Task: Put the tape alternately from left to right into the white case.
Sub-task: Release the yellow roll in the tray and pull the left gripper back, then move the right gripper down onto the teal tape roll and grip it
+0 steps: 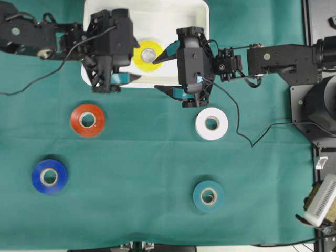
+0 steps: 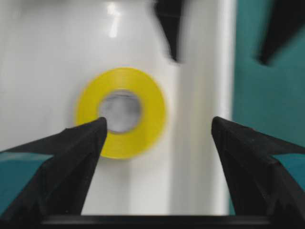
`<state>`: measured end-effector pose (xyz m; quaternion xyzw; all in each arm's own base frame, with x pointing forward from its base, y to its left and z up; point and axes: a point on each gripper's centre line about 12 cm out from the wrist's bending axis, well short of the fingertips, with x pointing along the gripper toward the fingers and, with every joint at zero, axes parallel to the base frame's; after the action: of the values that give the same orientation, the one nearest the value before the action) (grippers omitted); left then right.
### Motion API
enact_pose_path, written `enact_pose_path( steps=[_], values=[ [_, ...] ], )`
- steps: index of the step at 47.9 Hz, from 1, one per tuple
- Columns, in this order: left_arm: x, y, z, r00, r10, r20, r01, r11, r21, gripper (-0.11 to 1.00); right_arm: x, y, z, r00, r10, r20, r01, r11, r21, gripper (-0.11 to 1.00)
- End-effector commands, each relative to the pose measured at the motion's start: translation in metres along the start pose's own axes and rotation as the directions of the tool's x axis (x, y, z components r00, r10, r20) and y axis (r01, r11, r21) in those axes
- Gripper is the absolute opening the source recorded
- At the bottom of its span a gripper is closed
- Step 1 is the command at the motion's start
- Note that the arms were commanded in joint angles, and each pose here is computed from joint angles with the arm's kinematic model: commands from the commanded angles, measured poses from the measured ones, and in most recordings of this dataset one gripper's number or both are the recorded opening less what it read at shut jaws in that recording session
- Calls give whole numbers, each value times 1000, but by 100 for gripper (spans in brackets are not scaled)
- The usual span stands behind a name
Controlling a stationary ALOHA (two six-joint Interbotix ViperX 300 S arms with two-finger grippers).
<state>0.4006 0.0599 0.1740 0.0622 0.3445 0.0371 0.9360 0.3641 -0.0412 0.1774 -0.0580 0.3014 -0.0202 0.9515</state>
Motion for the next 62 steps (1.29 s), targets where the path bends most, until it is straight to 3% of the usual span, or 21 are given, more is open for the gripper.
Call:
enact_pose_path(
  steps=[1,27,62],
  values=[
    [-18,-11,14,998,-17,56,16,1000,18,81,-6,0,14,999,0,47,0,1000,-2,70],
    [-61,-70,-5,987,-142,70,134,985,113,81,-6,3,12,999,7,44,-7,1000,-8,70],
    [-66,-73,-13,987,-150,66,141,983,119,81,-6,16,11,999,35,34,-34,999,-26,70]
  ],
)
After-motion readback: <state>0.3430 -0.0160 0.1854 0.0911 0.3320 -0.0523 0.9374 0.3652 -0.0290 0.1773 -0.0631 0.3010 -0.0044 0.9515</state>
